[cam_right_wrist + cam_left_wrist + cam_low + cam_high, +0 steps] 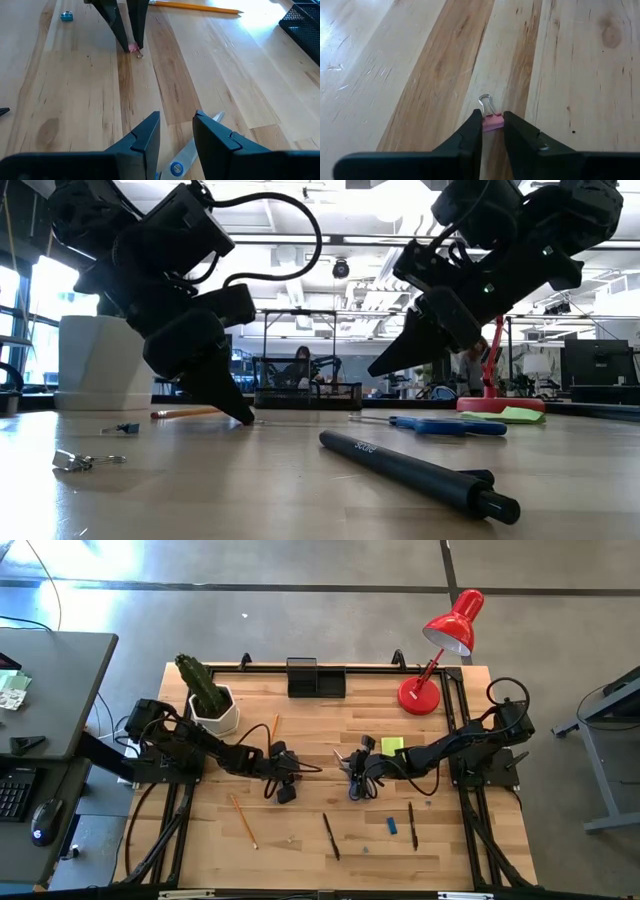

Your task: Pick and place office supplies into organizer

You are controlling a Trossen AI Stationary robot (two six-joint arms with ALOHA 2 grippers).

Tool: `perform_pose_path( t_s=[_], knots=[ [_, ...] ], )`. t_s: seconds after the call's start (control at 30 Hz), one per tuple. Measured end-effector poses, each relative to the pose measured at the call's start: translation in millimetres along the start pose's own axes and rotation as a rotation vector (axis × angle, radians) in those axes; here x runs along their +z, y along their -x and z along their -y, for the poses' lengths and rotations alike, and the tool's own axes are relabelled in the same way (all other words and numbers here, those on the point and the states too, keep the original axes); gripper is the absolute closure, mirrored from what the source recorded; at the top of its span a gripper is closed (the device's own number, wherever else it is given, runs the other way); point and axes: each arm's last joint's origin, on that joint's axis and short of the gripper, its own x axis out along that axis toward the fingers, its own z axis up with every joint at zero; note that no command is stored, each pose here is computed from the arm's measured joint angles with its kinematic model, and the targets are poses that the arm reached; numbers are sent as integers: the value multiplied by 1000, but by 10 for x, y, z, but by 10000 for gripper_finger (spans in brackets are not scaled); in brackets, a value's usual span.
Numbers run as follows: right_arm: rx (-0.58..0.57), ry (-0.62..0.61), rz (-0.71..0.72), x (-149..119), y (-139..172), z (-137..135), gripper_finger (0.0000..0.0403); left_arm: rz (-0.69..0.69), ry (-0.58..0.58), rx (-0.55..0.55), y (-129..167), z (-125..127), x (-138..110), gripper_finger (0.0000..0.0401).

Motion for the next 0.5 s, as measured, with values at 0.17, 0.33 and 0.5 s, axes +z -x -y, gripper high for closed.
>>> perform_pose_path(
  t_s=[0.17, 0.33, 0.5],
  knots=[
    [0, 1, -1, -1, 1, -1, 292, 17, -11, -11, 17, 8, 28, 316],
    [7, 1, 1, 5, 8, -6, 292, 22, -22, -13, 19, 22, 66, 318],
    [8, -3, 4, 12, 15, -5, 292, 30, -37, -25, 38, 29, 91, 337]
  ],
)
